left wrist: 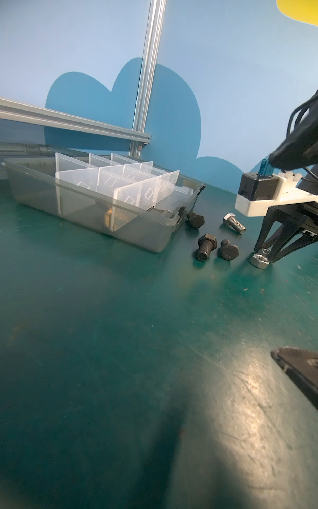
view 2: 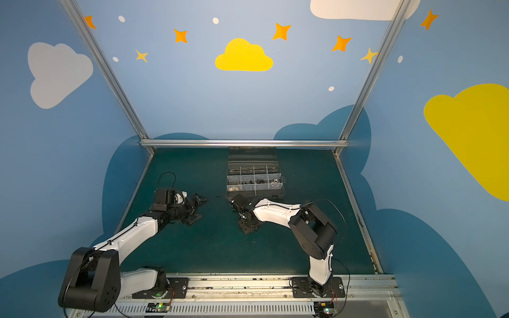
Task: Sort the screws and nuts into containers
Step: Pick up the nut from the center of the table.
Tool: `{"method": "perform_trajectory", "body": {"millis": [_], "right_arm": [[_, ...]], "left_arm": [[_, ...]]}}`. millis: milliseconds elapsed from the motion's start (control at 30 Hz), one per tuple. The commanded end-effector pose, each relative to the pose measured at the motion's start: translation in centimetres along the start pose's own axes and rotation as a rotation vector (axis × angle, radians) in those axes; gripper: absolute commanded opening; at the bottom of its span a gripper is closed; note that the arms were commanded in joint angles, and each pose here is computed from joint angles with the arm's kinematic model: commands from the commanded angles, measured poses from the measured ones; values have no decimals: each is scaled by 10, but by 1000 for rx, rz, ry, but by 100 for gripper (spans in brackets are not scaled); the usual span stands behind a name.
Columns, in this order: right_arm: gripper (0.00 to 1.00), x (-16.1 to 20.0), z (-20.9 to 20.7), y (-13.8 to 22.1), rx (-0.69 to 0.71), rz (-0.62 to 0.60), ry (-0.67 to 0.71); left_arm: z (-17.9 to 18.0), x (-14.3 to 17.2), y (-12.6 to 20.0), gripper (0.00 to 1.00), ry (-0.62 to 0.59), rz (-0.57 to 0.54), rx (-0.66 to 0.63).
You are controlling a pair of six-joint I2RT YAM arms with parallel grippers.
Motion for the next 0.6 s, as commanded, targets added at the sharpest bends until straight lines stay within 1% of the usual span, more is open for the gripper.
{"method": "perform_trajectory", "body": {"millis": [0,100,200,333,433,567], "right_arm": [[15,28,6,-14,-27,136,7],[6,23,6,-10,-36,113,3],[0,18,4,-2,-55,79,-5],[0,10,-2,15,-80,18,-22],[0,2,-14,32,-92,-37,-36],[0,-11,-45,62,-79,-131,-73]], "left_arm": [[3,-1,2,100,-8,-8,-8],[2,0,2,100,-9,-9,-7],[2,0,3,100,-9,-10,-8],[3,-1,3,100,-8,-11,-8],[2,-1,3,100,-8,-11,-7],[3,0,3,100,-9,-11,-6]]}}
Point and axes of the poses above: each gripper's point midway between its finger pads, its own y axis back along the fingers, its own z axis along the line the jaws close on, x = y × z, the point moved 5 cm from there along y, back along the fingers, and after that the axes turned 10 degrees about y, right-handed, at the moved point
